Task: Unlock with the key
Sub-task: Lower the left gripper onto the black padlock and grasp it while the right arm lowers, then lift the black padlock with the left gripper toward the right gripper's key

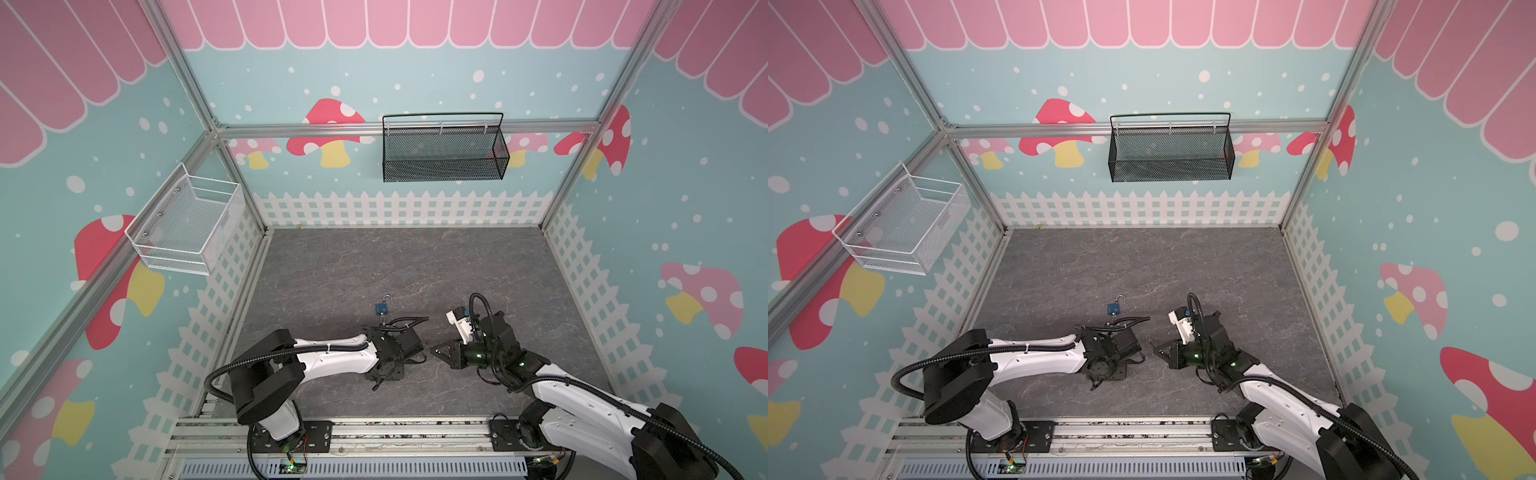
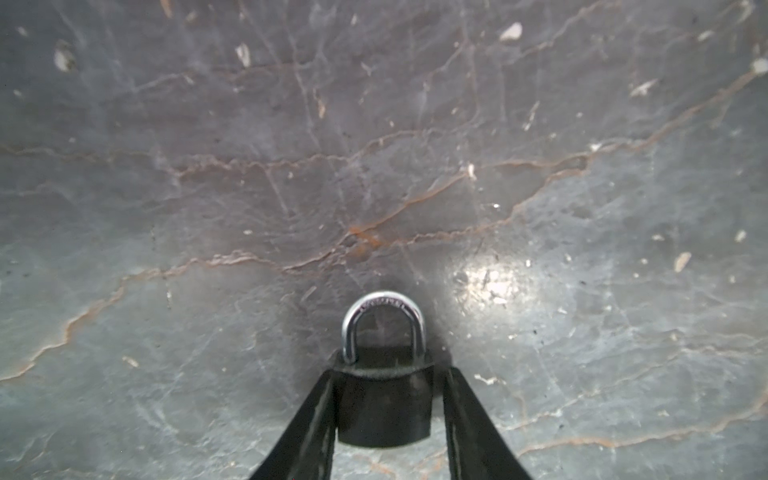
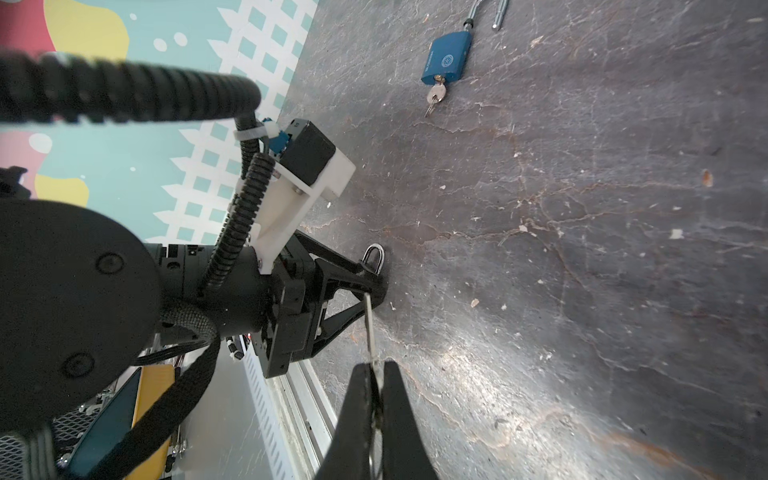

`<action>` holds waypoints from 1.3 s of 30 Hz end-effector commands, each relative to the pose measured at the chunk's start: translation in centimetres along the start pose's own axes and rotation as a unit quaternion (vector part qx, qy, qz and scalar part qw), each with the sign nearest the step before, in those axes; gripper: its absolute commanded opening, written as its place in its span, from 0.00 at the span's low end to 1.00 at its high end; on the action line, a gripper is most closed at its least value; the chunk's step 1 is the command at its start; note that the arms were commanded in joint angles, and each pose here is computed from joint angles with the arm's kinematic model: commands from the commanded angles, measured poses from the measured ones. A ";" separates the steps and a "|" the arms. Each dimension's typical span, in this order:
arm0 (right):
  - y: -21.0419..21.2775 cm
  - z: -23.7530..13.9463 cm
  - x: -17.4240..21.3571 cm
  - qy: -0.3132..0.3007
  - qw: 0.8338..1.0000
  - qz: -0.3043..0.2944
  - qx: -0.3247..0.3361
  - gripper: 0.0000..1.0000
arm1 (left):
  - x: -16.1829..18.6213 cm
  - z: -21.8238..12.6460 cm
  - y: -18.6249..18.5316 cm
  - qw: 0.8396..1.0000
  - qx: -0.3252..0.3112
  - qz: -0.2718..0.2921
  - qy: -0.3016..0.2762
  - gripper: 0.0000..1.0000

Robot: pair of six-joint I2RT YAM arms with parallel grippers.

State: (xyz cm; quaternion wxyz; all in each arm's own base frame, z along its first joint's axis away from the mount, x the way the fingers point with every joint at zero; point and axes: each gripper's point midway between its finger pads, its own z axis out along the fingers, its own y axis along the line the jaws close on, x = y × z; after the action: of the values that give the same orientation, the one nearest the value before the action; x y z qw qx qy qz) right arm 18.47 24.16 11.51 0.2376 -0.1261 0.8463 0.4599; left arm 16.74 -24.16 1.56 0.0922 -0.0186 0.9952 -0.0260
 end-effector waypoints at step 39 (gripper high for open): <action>7.9 3.7 -3.7 -0.136 0.990 0.016 0.017 0.00 | -11.8 -15.0 -1.6 0.871 0.253 -0.383 -0.178 0.00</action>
State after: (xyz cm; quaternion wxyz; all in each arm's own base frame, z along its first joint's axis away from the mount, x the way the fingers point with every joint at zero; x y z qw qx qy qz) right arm 17.43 31.47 15.22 0.3021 -0.0991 0.8366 0.4461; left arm 24.95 -24.29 16.26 0.2393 -0.3492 0.8645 -0.2712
